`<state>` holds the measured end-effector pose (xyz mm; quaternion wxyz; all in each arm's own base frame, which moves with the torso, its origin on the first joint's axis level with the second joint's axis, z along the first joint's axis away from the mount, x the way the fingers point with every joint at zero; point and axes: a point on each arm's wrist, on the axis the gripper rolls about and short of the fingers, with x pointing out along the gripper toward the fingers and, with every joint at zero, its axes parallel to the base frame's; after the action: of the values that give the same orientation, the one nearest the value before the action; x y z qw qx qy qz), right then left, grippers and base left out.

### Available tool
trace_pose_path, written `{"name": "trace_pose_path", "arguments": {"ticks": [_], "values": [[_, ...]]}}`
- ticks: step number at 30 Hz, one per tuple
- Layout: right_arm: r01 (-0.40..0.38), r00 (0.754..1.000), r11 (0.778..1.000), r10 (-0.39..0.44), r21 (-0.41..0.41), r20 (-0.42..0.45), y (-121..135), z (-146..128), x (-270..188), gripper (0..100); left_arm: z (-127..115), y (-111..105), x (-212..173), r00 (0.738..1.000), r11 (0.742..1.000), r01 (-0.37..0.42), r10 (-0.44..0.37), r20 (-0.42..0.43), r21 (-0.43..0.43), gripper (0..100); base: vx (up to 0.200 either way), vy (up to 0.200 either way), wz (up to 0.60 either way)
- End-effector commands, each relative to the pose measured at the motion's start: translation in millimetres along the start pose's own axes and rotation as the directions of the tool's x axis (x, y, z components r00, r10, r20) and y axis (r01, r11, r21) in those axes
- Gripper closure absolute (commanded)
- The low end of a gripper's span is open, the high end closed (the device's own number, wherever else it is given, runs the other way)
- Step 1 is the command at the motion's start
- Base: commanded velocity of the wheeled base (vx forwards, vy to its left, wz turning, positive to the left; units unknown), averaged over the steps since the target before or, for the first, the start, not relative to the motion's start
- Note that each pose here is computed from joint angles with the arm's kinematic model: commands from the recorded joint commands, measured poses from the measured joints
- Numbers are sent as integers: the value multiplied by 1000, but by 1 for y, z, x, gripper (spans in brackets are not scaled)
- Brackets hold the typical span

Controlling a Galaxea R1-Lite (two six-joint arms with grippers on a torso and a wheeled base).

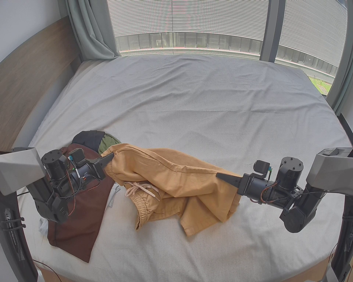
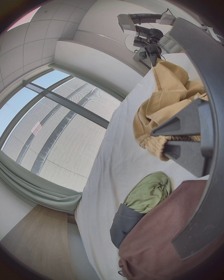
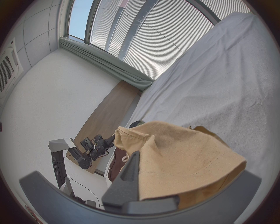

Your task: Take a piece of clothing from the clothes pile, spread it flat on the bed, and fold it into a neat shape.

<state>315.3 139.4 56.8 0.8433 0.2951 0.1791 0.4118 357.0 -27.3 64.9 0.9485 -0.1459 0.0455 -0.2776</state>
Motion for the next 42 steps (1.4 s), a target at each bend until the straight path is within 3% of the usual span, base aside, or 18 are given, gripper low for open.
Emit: {"name": "trace_pose_path", "arguments": {"ticks": [1,7,42], "values": [[-11,999,1000,12,-27,46,6,16,-6,100,12,-3,-2,999,1000,7,-7,35,12,100,0,0,0],[-24,997,999,27,-45,71,14,25,-11,100,26,-10,-5,997,1000,22,-22,68,-5,100,0,0,0],[-33,988,995,47,-96,147,26,49,-23,100,45,-20,-8,992,999,47,-50,116,26,100,0,0,0]]}}
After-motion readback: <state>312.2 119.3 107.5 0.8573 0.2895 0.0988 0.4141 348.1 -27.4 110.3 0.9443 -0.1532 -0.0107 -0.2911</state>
